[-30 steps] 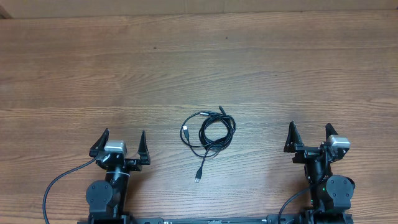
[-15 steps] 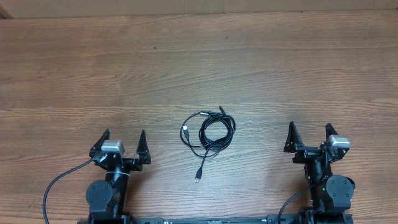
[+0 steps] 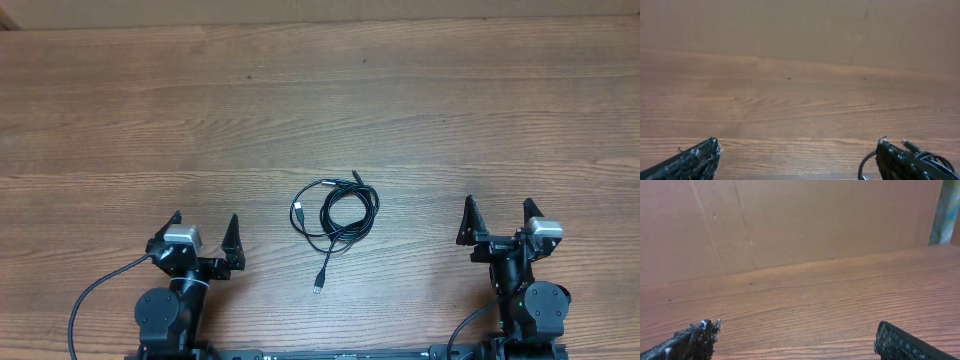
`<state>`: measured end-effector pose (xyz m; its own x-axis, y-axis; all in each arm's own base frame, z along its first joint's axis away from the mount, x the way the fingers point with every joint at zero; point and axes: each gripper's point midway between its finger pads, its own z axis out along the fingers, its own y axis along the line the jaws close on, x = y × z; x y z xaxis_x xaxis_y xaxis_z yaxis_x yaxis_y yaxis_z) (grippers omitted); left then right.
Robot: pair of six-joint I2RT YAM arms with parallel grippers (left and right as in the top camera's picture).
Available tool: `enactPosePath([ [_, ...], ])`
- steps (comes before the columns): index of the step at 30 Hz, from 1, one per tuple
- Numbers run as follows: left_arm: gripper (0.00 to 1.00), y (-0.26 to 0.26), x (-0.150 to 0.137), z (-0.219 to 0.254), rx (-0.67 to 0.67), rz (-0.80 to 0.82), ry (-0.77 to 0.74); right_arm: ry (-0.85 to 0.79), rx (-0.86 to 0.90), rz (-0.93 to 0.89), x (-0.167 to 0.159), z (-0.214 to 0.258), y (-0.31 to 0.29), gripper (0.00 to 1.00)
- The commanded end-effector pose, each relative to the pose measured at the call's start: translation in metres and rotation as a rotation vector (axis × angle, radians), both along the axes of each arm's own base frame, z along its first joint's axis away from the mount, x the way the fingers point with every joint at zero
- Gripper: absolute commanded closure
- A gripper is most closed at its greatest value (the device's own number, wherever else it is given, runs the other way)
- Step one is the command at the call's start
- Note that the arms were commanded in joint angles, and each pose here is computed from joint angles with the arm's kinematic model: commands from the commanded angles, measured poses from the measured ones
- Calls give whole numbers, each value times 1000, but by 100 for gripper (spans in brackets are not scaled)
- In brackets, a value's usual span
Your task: Untangle cables
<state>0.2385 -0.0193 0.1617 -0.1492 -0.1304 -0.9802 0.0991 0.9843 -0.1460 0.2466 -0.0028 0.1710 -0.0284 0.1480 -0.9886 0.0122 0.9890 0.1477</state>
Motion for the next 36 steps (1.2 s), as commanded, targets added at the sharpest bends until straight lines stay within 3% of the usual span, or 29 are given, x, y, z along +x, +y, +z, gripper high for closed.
enactPosePath([
  [1, 0, 0, -3, 16, -14, -5, -34, 2, 3, -20, 0, -3, -4, 0],
  [16, 1, 0, -3, 11, -14, -1, -13, 3, 3, -20, 0, -3, -4, 0],
  [24, 1, -20, -9, 9, -57, -117, 13, 3, 3, -20, 0, -3, -4, 0],
  [36, 0, -24, -24, 40, -99, -125, 97, 3, 3, -20, 0, -3, -4, 0],
])
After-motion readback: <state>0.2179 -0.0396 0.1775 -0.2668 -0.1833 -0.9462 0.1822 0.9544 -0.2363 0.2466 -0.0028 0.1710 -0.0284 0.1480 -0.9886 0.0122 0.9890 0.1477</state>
